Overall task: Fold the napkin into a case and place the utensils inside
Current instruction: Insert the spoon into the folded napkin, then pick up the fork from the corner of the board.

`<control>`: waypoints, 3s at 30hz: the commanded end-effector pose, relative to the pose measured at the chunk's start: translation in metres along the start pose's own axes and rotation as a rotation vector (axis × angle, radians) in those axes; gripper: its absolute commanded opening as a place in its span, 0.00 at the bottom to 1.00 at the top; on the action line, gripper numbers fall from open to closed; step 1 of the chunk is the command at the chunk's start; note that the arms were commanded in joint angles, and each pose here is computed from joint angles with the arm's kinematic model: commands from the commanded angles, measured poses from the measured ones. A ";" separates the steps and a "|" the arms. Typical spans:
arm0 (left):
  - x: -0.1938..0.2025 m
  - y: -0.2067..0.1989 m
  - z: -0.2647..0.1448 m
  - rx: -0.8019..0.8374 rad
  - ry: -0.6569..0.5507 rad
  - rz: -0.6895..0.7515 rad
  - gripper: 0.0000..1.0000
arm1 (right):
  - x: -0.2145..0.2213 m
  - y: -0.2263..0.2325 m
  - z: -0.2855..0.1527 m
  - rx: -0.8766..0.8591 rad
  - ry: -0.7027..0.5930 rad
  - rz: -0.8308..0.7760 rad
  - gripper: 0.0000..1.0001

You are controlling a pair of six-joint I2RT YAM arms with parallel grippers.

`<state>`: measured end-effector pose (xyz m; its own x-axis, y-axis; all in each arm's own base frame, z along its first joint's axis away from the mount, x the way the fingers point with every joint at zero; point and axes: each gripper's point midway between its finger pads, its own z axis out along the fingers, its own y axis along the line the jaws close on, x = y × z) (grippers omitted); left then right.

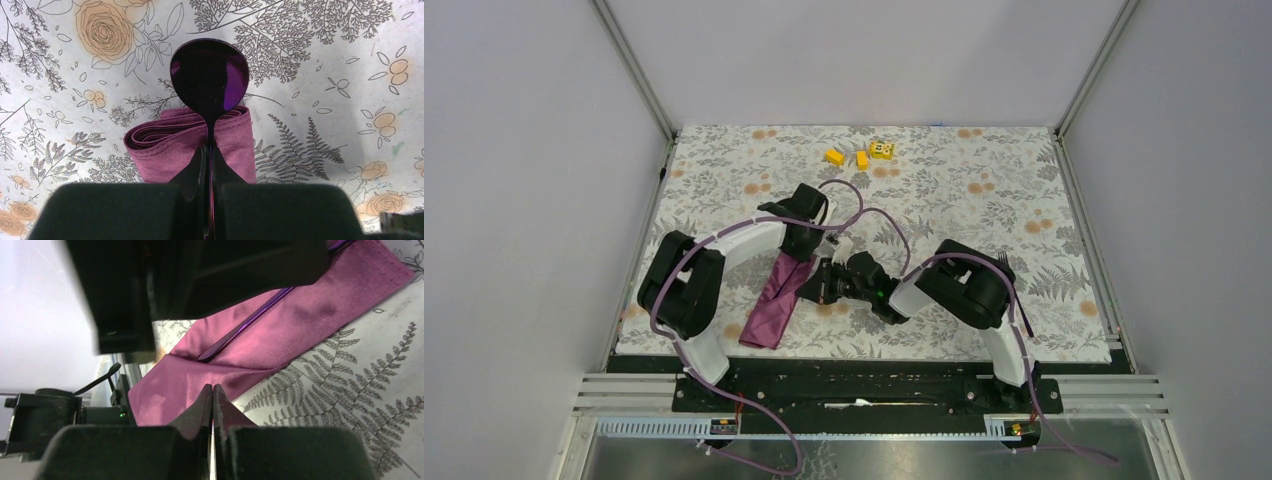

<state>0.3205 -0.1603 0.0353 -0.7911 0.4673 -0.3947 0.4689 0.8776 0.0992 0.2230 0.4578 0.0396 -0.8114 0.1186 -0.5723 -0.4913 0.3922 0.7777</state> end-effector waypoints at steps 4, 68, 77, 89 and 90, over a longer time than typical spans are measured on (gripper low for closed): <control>-0.017 0.004 -0.018 0.020 -0.085 -0.070 0.00 | -0.015 -0.003 0.021 0.014 -0.102 0.015 0.00; 0.001 0.042 -0.123 -0.047 -0.194 -0.433 0.39 | -0.108 0.080 -0.051 0.184 -0.154 -0.081 0.49; -0.048 -0.024 -0.199 0.396 -0.551 -0.330 0.51 | -0.138 -0.065 -0.300 1.111 -0.251 0.116 1.00; -0.039 -0.062 -0.232 0.575 -0.644 -0.169 0.53 | -0.152 -0.153 -0.424 1.432 -0.002 0.227 1.00; -0.036 -0.063 -0.234 0.580 -0.652 -0.165 0.53 | -0.140 -0.166 -0.425 1.380 0.063 0.258 1.00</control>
<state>0.2431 -0.1981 0.2336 -0.6497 0.0352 -0.7594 0.5263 0.7416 -0.4159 0.2904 0.0091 0.1257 -0.6794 0.4768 -0.5578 0.5502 0.8339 0.0427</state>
